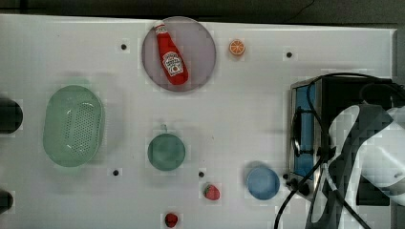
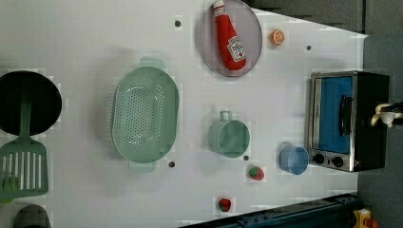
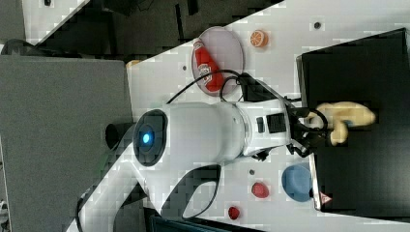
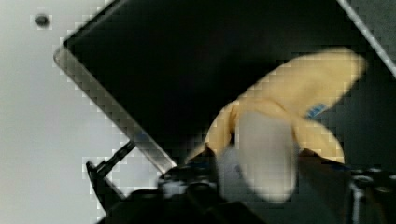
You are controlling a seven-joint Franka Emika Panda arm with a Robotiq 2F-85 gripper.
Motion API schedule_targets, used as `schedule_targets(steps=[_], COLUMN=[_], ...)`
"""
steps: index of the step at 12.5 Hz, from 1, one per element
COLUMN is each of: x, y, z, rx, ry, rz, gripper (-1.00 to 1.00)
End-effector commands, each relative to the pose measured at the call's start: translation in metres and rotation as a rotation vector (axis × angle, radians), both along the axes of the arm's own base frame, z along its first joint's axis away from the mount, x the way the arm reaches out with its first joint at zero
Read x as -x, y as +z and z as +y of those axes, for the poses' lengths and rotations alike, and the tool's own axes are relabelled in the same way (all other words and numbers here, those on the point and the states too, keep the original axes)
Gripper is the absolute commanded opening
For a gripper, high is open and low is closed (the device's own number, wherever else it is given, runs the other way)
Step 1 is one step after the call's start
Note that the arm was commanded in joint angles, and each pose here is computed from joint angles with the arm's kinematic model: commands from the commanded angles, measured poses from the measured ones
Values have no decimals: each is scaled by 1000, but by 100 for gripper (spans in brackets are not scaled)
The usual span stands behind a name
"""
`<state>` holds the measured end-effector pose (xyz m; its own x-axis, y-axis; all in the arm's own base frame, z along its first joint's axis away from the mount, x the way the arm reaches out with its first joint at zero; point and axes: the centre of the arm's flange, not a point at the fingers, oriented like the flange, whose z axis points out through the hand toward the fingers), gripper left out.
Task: Pick banana from table and place on oven.
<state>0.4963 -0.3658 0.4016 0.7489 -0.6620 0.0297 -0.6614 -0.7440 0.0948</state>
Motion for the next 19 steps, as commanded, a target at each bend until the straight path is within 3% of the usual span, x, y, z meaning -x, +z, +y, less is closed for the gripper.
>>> schedule_targets(steps=[1,2,6,10,14,19], x=[3,4,13,25,27,49], y=[14,20,103,186,219,216], z=[-4,-4,19,97,220,341], rx=[-7,-6,-45,-61,-51,-20], ry=[48,49,87,134,29,-130], rz=[-19,-25,-75,-59,-60,-72], gripper=[71,100,100,100,100,100])
